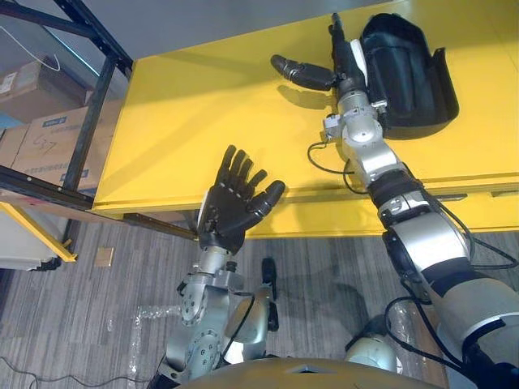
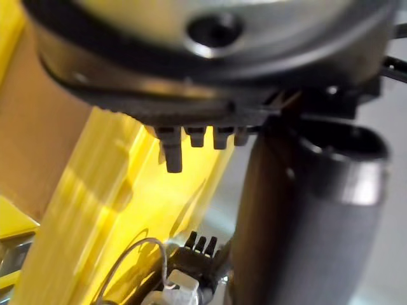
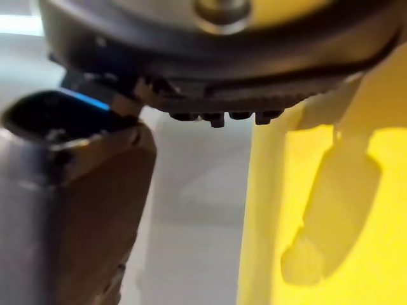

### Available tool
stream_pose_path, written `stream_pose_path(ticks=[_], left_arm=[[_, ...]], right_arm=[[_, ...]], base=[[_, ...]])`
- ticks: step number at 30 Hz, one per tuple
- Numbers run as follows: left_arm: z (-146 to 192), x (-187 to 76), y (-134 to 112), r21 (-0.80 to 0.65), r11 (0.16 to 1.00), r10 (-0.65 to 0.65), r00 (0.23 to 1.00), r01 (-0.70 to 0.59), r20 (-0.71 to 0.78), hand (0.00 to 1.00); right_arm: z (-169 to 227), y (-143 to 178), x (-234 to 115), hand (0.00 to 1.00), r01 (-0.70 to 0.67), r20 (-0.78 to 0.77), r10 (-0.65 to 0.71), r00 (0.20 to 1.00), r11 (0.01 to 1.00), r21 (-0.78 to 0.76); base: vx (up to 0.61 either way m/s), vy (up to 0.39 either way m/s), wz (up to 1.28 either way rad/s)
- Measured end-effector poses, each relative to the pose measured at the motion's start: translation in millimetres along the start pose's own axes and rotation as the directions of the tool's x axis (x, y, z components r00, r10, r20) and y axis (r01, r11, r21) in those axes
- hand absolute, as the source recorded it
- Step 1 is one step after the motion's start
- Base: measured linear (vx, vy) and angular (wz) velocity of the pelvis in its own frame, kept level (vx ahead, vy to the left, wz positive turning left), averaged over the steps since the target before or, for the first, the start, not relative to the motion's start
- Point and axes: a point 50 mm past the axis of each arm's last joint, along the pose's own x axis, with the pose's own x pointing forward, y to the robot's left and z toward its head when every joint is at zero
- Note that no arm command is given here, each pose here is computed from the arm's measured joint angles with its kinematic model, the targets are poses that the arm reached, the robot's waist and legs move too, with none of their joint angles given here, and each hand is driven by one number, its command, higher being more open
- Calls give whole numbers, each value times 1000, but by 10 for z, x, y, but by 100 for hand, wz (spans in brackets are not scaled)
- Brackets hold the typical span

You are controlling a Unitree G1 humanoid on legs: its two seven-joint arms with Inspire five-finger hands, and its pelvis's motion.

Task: Walk over and take three plastic housings, then place them on the shelf

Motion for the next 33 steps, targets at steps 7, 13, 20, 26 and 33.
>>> stream_pose_path(ticks=[7,13,20,26,33], left_arm=[[-61,27,-58,-10,1000,-27,1000,27,-12,100],[-84,24,-29,-4,1000,-18,1000,17,-12,100],[-105,14,-45,-5,1000,-29,1000,29,-12,100],[-114,18,-34,0,1000,-29,1000,29,-10,100],[-139,18,-16,13,1000,-24,1000,24,-15,100]], right_arm=[[100,-157,80,100,154,10,-154,988,988,0],[99,-226,84,100,206,5,-206,979,979,8],[154,-227,107,100,206,19,-206,978,978,12],[253,-212,140,100,207,60,-206,977,978,-13],[244,-235,128,100,300,54,-298,953,952,-54]], base=[[-38,-7,3],[-5,-3,1],[-5,-3,0],[-33,-15,-6],[-28,-18,-5]])
